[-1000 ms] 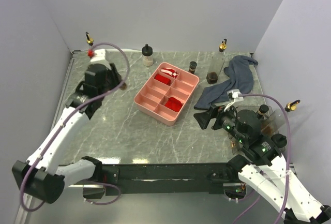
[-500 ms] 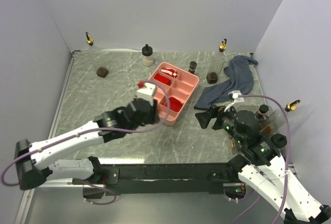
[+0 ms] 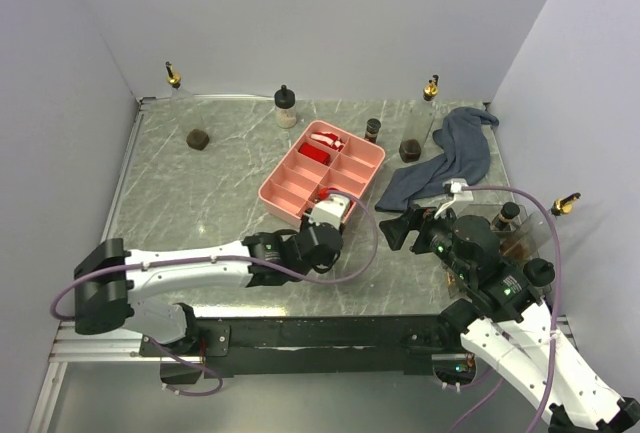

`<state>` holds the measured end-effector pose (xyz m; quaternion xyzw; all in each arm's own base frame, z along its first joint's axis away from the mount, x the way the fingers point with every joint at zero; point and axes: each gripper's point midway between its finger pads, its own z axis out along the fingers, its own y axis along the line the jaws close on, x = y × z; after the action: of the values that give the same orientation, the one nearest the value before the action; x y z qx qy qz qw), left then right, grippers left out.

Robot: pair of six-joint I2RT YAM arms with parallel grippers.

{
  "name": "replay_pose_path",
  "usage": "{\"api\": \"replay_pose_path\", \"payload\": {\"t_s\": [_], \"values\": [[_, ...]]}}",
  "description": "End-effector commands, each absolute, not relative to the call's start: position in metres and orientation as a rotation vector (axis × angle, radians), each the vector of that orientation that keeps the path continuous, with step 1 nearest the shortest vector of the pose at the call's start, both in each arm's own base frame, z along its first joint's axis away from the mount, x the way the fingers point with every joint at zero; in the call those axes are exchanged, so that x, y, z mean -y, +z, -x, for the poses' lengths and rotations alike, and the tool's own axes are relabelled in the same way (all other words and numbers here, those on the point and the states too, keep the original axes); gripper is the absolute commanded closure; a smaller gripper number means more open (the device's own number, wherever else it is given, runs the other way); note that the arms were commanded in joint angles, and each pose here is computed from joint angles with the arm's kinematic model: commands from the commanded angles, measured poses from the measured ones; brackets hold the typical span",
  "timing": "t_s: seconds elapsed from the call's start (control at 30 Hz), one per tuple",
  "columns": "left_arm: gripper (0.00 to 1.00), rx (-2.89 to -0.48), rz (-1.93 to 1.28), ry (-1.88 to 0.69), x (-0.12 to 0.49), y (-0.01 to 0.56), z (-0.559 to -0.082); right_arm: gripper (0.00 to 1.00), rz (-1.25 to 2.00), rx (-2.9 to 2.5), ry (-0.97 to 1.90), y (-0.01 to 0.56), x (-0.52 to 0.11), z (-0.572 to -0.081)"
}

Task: Organize the condiment bottles
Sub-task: Place the bottle at the center of the board.

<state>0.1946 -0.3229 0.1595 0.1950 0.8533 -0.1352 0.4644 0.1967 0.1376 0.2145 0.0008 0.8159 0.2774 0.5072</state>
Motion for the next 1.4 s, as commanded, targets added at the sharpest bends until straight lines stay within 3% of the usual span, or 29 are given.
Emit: {"api": "replay_pose_path", "payload": {"t_s": [0.0,0.1,0.37,0.53,0.67,0.8,0.87,0.9,1.2,1.37], "values": [[0.9,-2.049,-0.442,-0.336,0.337,0.16,-0.2,0.0,-0.033,-1.953,0.664,0.217,-0.135,-0.198],[0.86,-2.063,-0.458,-0.292,0.339,0.142,-0.201,0.0,-0.028,-1.952,0.69,0.218,-0.139,-0.197],[0.62,-2.083,-0.479,-0.283,0.347,0.126,-0.199,0.0,-0.024,-1.965,0.696,0.218,-0.14,-0.195],[0.53,-2.103,-0.471,-0.313,0.348,0.12,-0.195,0.0,-0.029,-1.965,0.697,0.217,-0.138,-0.194],[0.33,-2.111,-0.464,-0.365,0.347,0.117,-0.189,0.0,-0.028,-1.979,0.717,0.215,-0.142,-0.192],[0.22,-2.095,-0.41,-0.446,0.343,0.135,-0.184,0.01,-0.023,-2.001,0.74,0.215,-0.148,-0.193],[0.05,-2.091,-0.407,-0.471,0.34,0.145,-0.182,0.04,-0.007,-1.999,0.771,0.219,-0.154,-0.193],[0.01,-2.082,-0.393,-0.485,0.336,0.156,-0.181,0.05,0.011,-2.02,0.789,0.216,-0.159,-0.192],[0.03,-2.008,-0.244,-0.711,0.278,0.222,-0.201,0.18,0.081,-2.089,0.853,0.21,-0.19,-0.194],[0.03,-1.959,-0.165,-0.637,0.221,0.239,-0.219,0.21,0.157,-2.145,0.812,0.201,-0.211,-0.192]]}}
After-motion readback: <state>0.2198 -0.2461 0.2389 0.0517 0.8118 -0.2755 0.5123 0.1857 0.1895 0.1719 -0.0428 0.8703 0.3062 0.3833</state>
